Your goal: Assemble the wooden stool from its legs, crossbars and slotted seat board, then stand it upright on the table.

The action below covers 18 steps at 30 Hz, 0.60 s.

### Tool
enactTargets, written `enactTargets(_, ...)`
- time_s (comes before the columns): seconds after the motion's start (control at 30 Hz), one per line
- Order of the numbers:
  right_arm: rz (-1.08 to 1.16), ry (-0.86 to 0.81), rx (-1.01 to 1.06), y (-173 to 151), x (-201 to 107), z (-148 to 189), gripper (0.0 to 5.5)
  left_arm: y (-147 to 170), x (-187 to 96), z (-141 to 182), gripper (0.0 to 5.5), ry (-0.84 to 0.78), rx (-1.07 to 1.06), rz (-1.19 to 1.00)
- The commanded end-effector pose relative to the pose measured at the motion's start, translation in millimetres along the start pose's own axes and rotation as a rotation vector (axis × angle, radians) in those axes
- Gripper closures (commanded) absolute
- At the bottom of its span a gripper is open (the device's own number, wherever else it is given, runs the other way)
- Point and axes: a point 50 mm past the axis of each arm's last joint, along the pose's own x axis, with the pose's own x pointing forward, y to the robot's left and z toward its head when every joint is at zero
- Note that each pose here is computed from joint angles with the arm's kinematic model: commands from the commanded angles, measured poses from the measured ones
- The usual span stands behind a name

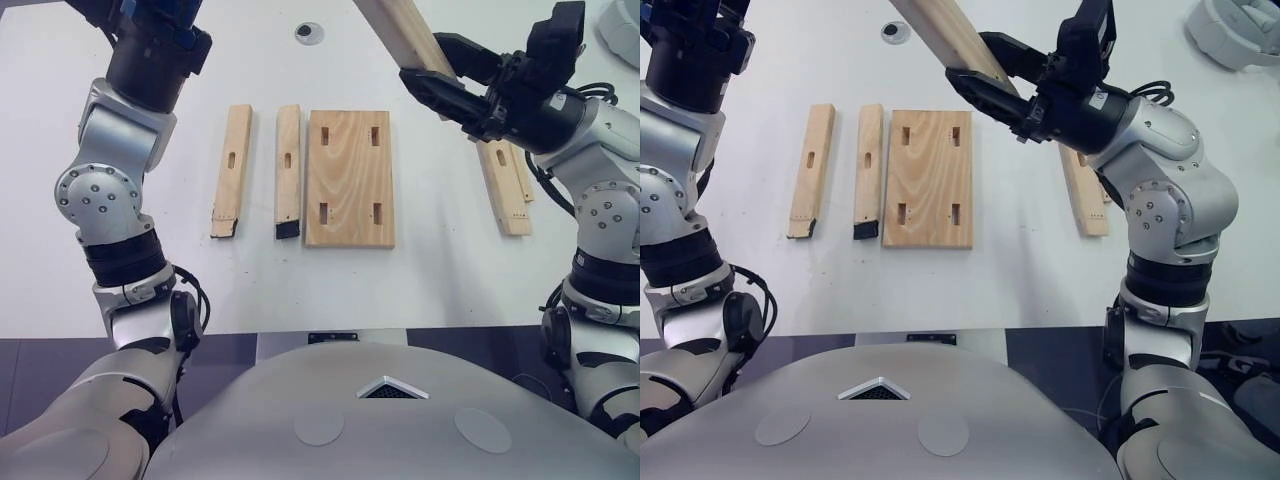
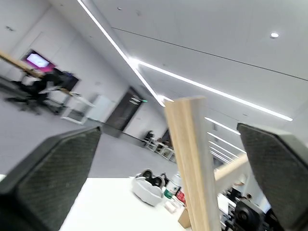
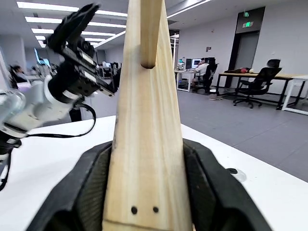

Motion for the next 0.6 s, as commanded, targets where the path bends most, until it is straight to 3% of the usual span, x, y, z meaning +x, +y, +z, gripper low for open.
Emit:
enactTargets(0.03,-0.031,0.009,-0.129,8.9,11.2,-1.5,3.41,-7.8,-4.4,-2.3,0.32,-0.035,-0.043,0.127)
enactTargets(0.47,-0.027,0.022,-0.224,25.0,27.1,-21.3,3.41,-9.6,-7.3,-16.4,0.32,0.022,-0.133,0.302)
enactTargets(0.6,-0.025,0.036,-0.238,25.6,26.9,-24.5,3.41,-9.6,-6.8,-17.1,0.89,0.024,-0.157,0.312)
